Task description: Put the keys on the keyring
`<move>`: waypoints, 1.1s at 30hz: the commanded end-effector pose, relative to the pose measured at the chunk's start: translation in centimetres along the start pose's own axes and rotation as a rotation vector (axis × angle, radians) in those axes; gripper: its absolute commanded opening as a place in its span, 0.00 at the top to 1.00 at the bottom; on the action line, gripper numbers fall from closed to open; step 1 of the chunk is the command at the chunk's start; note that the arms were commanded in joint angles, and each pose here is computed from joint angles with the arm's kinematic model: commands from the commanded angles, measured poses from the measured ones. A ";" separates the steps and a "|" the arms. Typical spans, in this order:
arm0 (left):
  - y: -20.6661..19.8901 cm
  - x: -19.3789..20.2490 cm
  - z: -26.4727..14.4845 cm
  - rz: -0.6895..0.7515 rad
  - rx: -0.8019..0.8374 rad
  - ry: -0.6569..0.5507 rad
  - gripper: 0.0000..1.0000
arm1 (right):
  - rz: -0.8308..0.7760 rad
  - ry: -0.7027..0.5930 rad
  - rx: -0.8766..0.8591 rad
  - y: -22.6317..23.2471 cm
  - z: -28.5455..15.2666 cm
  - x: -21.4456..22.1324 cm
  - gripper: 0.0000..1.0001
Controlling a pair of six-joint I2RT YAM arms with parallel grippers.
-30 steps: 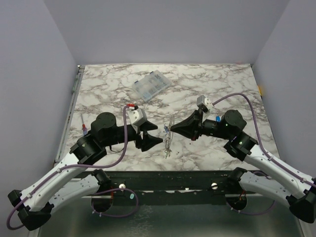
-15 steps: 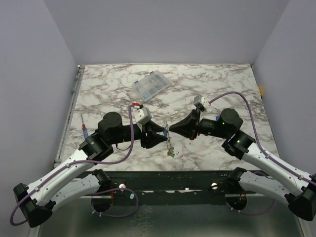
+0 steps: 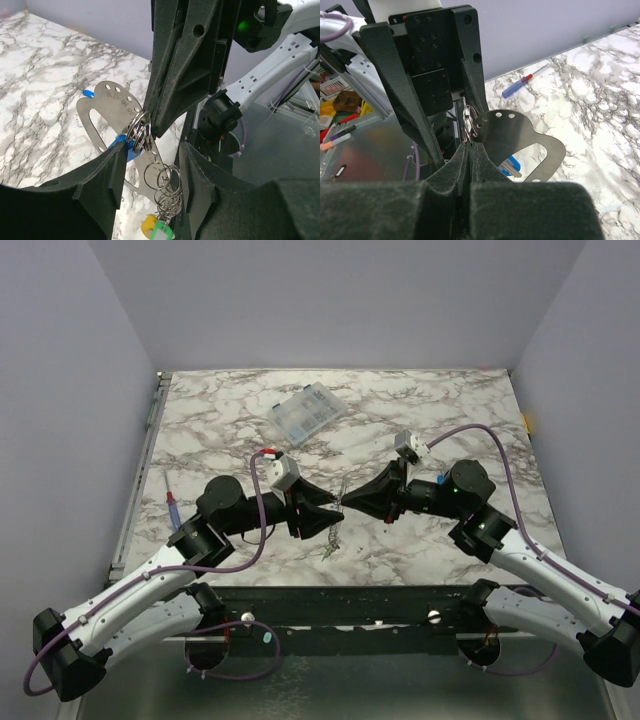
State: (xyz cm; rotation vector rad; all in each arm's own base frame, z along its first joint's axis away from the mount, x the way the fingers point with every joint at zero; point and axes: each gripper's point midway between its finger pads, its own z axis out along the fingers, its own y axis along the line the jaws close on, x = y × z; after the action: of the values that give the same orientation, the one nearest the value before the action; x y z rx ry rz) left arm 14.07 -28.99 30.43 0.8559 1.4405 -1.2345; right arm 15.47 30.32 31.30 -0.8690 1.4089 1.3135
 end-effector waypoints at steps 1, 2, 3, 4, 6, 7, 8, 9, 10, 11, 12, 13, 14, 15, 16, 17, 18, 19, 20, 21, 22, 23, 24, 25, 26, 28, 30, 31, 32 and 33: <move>-0.2 -2.0 -0.1 -0.006 -0.010 -0.112 0.50 | -0.018 -0.065 -0.056 1.5 0.0 -1.9 0.99; -0.2 -2.1 -0.1 -0.008 -0.010 -0.125 0.51 | -0.015 -0.073 -0.062 1.6 0.0 -2.1 0.99; -0.2 -2.3 -0.1 -0.011 -0.009 -0.137 0.53 | -0.010 -0.078 -0.068 1.7 0.0 -2.1 0.99; -0.1 -2.3 -0.2 -0.013 -0.012 -0.146 0.55 | -0.004 -0.080 -0.073 1.8 0.0 -2.0 0.99; -0.1 -2.6 -0.3 -0.010 -0.019 -0.162 0.57 | 0.003 -0.087 -0.081 1.9 0.0 -2.1 0.99; -0.1 -2.7 -0.4 -0.008 -0.024 -0.169 0.58 | 0.007 -0.088 -0.085 2.0 0.0 -2.0 0.99; 0.0 -2.9 -0.5 -0.005 -0.031 -0.179 0.58 | 0.008 -0.089 -0.089 2.1 0.0 -2.0 0.99; -0.1 -3.2 -0.7 -0.002 -0.034 -0.188 0.58 | 0.007 -0.088 -0.094 2.1 0.0 -2.0 0.99; -0.1 -3.4 -0.8 0.001 -0.037 -0.197 0.58 | 0.007 -0.087 -0.096 2.1 0.0 -1.9 0.99; -0.1 -3.6 -1.0 0.004 -0.042 -0.206 0.58 | 0.007 -0.086 -0.100 2.2 0.0 -1.9 0.99; -0.1 -3.8 -1.1 0.007 -0.046 -0.214 0.58 | 0.007 -0.085 -0.105 2.3 0.0 -1.9 0.99; -0.2 -4.1 -1.2 0.009 -0.050 -0.223 0.58 | 0.007 -0.086 -0.110 2.4 0.0 -1.9 0.99; -0.1 -4.2 -1.4 0.009 -0.055 -0.229 0.58 | 0.010 -0.086 -0.115 2.4 0.0 -1.9 0.99; -0.2 -4.3 -1.4 0.011 -0.056 -0.234 0.59 | 0.012 -0.088 -0.122 2.5 0.0 -1.9 0.99; -0.2 -4.2 -1.5 0.012 -0.052 -0.234 0.60 | 0.013 -0.091 -0.127 2.6 0.0 -1.9 0.99; -0.3 -4.3 -1.5 0.013 -0.051 -0.235 0.63 | 0.020 -0.093 -0.130 2.7 0.0 -1.9 0.99; -0.4 -4.2 -1.5 0.014 -0.045 -0.232 0.65 | 0.021 -0.095 -0.132 2.7 0.0 -1.9 0.99; -0.4 -4.1 -1.4 0.015 -0.038 -0.228 0.67 | 0.022 -0.097 -0.133 2.7 0.1 -2.0 0.99; -0.5 -3.9 -1.4 0.015 -0.031 -0.222 0.68 | 0.025 -0.097 -0.134 2.7 0.1 -2.0 0.99; -0.6 -3.8 -1.3 0.015 -0.026 -0.218 0.69 | 0.026 -0.099 -0.132 2.6 0.2 -2.1 0.99; -0.6 -3.6 -1.2 0.015 -0.020 -0.211 0.69 | 0.027 -0.101 -0.132 2.6 0.2 -2.2 0.99; -0.6 -3.5 -1.2 0.015 -0.017 -0.206 0.71 | 0.028 -0.102 -0.131 2.6 0.3 -2.2 0.99; -0.7 -3.4 -1.1 0.016 -0.012 -0.202 0.72 | 0.029 -0.104 -0.131 2.5 0.3 -2.3 0.99; -0.7 -3.3 -1.1 0.017 -0.009 -0.200 0.73 | 0.032 -0.107 -0.131 2.6 0.4 -2.4 0.99; -0.7 -3.3 -1.1 0.018 -0.008 -0.197 0.74 | 0.033 -0.111 -0.128 2.5 0.4 -2.5 0.99; -0.7 -3.2 -1.1 0.022 -0.008 -0.196 0.74 | 0.039 -0.113 -0.124 2.4 0.5 -2.5 0.99; -0.7 -3.2 -1.1 0.023 -0.009 -0.198 0.74 | 0.043 -0.113 -0.126 2.4 0.6 -2.5 0.99; -0.7 -3.3 -1.1 0.023 -0.011 -0.200 0.76 | 0.042 -0.113 -0.128 2.3 0.6 -2.4 0.99; -0.7 -3.3 -1.2 0.021 -0.012 -0.202 0.78 | 0.042 -0.110 -0.133 2.4 0.6 -2.3 0.99; -0.7 -3.4 -1.2 0.021 -0.013 -0.206 0.81 | 0.039 -0.105 -0.140 2.5 0.6 -2.1 0.99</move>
State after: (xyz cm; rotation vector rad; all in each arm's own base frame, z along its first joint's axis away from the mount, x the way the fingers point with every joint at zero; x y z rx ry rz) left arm 14.36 -27.68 33.71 0.6979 1.2934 -1.2498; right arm 14.51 30.95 33.04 -0.8305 1.3376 1.4520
